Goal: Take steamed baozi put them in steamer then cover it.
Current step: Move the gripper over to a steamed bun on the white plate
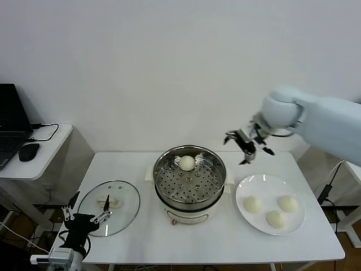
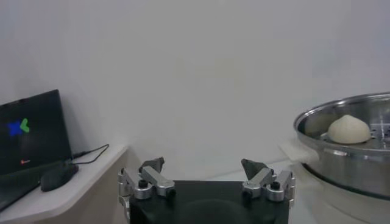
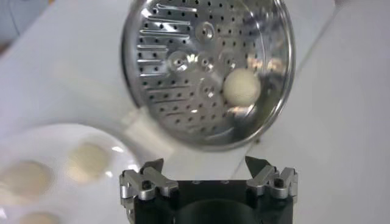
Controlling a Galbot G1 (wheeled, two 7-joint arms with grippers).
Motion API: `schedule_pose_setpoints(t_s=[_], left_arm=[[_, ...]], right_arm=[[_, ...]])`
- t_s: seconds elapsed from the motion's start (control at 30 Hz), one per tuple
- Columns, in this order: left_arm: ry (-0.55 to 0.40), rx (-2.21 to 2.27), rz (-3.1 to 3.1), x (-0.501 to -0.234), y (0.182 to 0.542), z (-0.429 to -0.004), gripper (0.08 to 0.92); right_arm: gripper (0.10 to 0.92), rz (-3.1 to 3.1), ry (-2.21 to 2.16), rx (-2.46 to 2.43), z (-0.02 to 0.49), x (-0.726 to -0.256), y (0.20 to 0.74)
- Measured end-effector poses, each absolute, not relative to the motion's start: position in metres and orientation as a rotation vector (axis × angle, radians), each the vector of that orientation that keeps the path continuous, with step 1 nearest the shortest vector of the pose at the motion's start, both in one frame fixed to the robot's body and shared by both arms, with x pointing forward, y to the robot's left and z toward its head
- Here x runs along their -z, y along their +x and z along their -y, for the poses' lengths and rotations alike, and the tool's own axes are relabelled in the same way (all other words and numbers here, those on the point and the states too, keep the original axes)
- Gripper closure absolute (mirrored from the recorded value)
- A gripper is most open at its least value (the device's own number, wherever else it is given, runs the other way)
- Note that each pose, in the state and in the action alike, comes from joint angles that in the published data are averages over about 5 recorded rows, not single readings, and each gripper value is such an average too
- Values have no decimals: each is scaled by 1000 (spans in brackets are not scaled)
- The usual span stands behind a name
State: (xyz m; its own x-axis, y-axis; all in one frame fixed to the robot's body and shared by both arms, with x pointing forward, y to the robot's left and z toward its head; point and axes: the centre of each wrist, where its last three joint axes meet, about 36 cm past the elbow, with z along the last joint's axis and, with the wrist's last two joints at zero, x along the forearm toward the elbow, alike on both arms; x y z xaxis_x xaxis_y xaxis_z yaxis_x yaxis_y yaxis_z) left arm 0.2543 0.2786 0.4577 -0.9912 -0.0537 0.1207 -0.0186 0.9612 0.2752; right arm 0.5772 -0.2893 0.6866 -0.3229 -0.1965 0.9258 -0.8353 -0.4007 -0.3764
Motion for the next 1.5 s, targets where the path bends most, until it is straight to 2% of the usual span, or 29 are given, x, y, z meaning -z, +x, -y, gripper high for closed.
schedule_pose_setpoints(t_s=[0.3,0.7,1.07,1.5], left_arm=[[60,412,2983,-457,253,-279,177],[77,413,2976,-454,253,-279,177],[91,419,2969,-454,251,-282,177],[102,427,2970,-454,253,-285,177]], right_arm=[[200,1391,1331,-1615,343,-637,548],[199,1399,1248,-1504,377,-558,540],[199,1422,1209,-1443,385,-505,546],[200,1454,1224,-1404,364,-466,565]])
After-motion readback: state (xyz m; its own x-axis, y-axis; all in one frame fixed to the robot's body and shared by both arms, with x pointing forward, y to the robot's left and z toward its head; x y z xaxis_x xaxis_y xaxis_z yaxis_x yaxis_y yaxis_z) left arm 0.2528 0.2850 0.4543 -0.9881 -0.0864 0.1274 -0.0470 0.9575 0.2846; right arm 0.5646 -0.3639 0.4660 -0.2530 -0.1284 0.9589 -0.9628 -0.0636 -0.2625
